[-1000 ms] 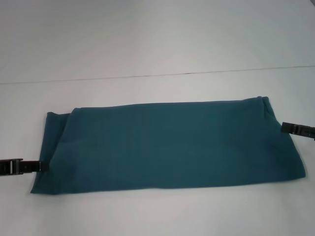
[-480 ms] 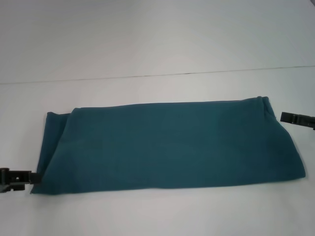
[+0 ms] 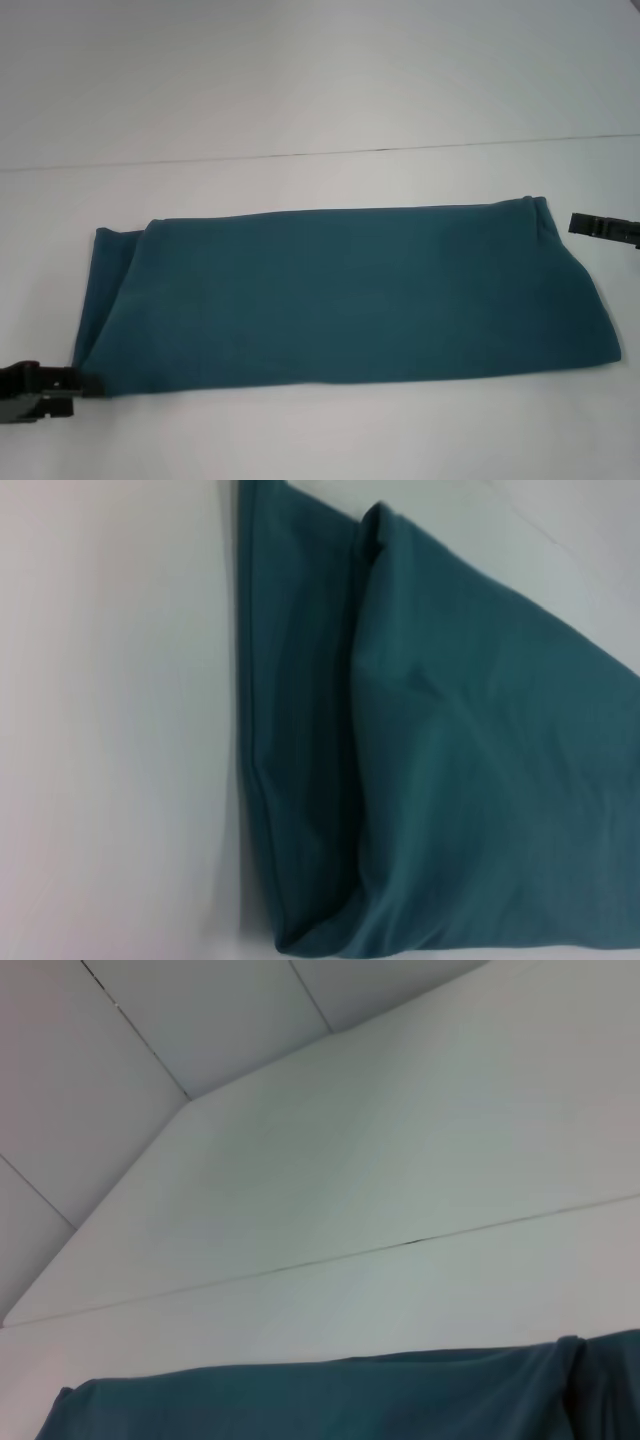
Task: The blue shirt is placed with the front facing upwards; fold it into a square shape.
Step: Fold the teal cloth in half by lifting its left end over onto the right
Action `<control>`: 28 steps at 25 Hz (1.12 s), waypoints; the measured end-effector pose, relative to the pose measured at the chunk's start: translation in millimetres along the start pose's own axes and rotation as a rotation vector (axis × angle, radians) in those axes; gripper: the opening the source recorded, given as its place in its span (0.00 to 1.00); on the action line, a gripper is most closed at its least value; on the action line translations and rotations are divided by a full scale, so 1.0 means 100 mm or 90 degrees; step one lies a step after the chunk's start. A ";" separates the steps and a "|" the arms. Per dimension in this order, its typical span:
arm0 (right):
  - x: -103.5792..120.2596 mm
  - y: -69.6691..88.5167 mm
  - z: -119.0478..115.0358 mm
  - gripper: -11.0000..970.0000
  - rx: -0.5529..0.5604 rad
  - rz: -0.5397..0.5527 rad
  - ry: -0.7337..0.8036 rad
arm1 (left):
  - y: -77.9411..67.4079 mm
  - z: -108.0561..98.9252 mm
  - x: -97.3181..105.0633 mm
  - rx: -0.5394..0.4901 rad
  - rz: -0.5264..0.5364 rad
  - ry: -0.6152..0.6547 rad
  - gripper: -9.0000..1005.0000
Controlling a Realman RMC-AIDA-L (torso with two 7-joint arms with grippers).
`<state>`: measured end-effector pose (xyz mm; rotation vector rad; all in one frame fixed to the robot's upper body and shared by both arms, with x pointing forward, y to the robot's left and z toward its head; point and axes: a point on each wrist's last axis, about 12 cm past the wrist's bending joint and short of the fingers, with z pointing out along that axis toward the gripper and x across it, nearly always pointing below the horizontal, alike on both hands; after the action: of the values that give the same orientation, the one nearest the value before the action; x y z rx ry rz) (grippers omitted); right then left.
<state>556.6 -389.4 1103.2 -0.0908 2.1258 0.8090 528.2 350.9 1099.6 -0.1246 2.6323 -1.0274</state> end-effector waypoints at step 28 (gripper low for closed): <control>-0.06 0.00 -0.01 0.95 0.001 -0.007 -0.002 | 0.05 0.22 -0.13 -0.062 -0.014 0.007 0.60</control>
<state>559.6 -391.6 1107.8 -0.1001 2.1204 0.8015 547.3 342.2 1084.3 -0.1714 2.6968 -0.9086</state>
